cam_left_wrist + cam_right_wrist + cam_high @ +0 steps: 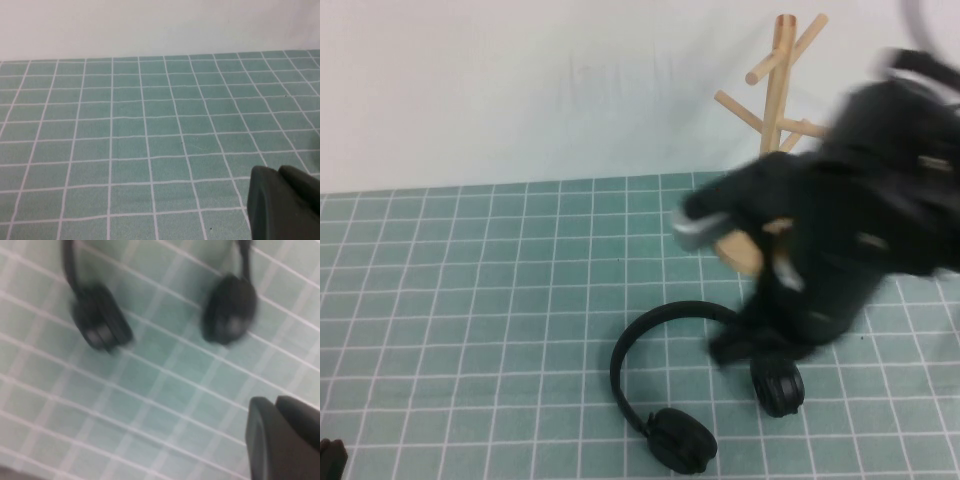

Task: Take out the headphones from the headphone stand

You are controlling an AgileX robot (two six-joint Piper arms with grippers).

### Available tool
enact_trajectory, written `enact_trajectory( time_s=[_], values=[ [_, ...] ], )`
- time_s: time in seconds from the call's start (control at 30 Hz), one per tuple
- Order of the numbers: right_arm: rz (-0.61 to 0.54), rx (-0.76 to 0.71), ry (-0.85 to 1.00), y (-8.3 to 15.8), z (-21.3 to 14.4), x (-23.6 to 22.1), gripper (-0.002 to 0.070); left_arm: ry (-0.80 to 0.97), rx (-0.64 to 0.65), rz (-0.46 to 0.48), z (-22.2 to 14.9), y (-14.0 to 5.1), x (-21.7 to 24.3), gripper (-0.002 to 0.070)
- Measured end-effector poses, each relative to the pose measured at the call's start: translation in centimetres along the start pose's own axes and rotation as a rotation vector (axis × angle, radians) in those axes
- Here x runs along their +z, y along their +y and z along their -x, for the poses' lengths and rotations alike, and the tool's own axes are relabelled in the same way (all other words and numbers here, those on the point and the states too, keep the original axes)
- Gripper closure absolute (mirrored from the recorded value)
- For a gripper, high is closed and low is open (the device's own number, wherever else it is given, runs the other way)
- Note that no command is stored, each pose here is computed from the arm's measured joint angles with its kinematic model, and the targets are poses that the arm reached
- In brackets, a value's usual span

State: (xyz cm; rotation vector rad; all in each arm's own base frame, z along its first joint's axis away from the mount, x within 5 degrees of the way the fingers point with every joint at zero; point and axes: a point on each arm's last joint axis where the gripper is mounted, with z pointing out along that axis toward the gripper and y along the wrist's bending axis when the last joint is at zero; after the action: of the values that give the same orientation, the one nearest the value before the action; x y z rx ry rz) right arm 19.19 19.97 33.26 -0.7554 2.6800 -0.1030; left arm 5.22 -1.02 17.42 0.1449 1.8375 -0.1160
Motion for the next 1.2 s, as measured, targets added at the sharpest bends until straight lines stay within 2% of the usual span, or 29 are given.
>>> enact_trajectory(
  time_s=[0.17, 0.3, 0.63, 0.77, 0.93, 1.07, 1.2],
  values=[
    [0.002, -0.007, -0.006, -1.2, -2.8, -1.3, 0.0685, 0.0, 0.0, 0.0, 0.0, 0.0, 0.0, 0.0678],
    [0.007, 0.0, -0.041, -1.7, -3.1, -2.3, 0.0685, 0.0, 0.0, 0.0, 0.0, 0.0, 0.0, 0.0678],
    [-0.082, -0.025, -0.094, -2.8, -2.9, -2.6, 0.0685, 0.0, 0.0, 0.0, 0.0, 0.0, 0.0, 0.0678],
    [-0.032, 0.008, -0.268, -4.5, -3.8, -3.2, 0.0685, 0.0, 0.0, 0.0, 0.0, 0.0, 0.0, 0.0678],
    [0.035, 0.155, -0.548, -7.8, -7.3, -1.6, 0.0684, 0.0, 0.0, 0.0, 0.0, 0.0, 0.0, 0.0678],
    [-0.054, 0.307, -0.755, -10.6, -11.9, 0.2, 0.0684, 0.0, 0.0, 0.0, 0.0, 0.0, 0.0, 0.0678],
    [-0.188, 0.418, -0.942, -11.2, -17.3, 1.3, 0.0685, 0.0, 0.0, 0.0, 0.0, 0.0, 0.0, 0.0678]
  ],
)
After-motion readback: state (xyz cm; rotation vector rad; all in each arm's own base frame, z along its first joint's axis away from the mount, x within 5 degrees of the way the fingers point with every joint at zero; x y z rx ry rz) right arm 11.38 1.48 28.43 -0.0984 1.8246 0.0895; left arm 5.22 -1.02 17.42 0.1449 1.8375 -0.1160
